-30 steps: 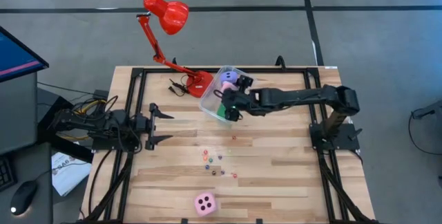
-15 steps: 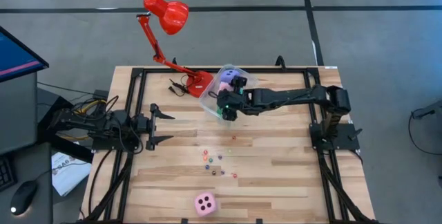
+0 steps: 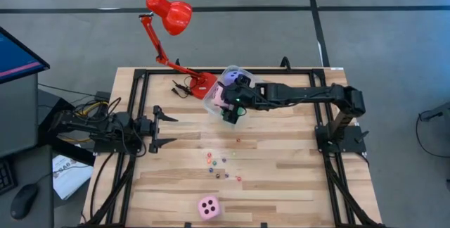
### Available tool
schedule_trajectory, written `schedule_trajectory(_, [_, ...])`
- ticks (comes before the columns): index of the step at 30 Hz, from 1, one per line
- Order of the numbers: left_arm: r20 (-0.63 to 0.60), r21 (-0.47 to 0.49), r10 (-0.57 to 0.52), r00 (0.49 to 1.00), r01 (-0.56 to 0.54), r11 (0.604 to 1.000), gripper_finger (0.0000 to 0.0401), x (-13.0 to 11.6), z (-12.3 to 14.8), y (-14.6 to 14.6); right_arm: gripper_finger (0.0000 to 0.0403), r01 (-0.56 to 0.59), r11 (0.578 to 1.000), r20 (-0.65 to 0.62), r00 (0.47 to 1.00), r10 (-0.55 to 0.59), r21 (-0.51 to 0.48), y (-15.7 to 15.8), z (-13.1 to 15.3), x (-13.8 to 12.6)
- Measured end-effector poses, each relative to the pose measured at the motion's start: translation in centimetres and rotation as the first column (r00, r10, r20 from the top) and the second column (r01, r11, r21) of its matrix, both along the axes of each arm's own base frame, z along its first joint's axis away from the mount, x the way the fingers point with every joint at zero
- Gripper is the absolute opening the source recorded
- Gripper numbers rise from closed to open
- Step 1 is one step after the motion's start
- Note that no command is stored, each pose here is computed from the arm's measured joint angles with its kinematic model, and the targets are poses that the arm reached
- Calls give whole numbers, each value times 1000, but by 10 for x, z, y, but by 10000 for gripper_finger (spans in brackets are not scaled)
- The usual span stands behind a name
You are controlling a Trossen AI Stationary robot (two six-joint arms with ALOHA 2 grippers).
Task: Pick & Place Dice
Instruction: Put the right pink dice into the transparent bin
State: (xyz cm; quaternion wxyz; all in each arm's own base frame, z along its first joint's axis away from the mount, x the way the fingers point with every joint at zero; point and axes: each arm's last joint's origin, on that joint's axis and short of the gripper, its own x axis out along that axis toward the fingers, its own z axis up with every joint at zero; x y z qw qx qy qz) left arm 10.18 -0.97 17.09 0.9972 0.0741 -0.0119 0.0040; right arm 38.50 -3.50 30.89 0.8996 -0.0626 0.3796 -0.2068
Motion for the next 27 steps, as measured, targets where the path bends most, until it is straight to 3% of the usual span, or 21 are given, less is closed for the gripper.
schedule_trajectory(27, [-1,0,0,1000,0,1000,333,0,0,0,383,10,1000,3,1000,-9,-15,-9,1,0])
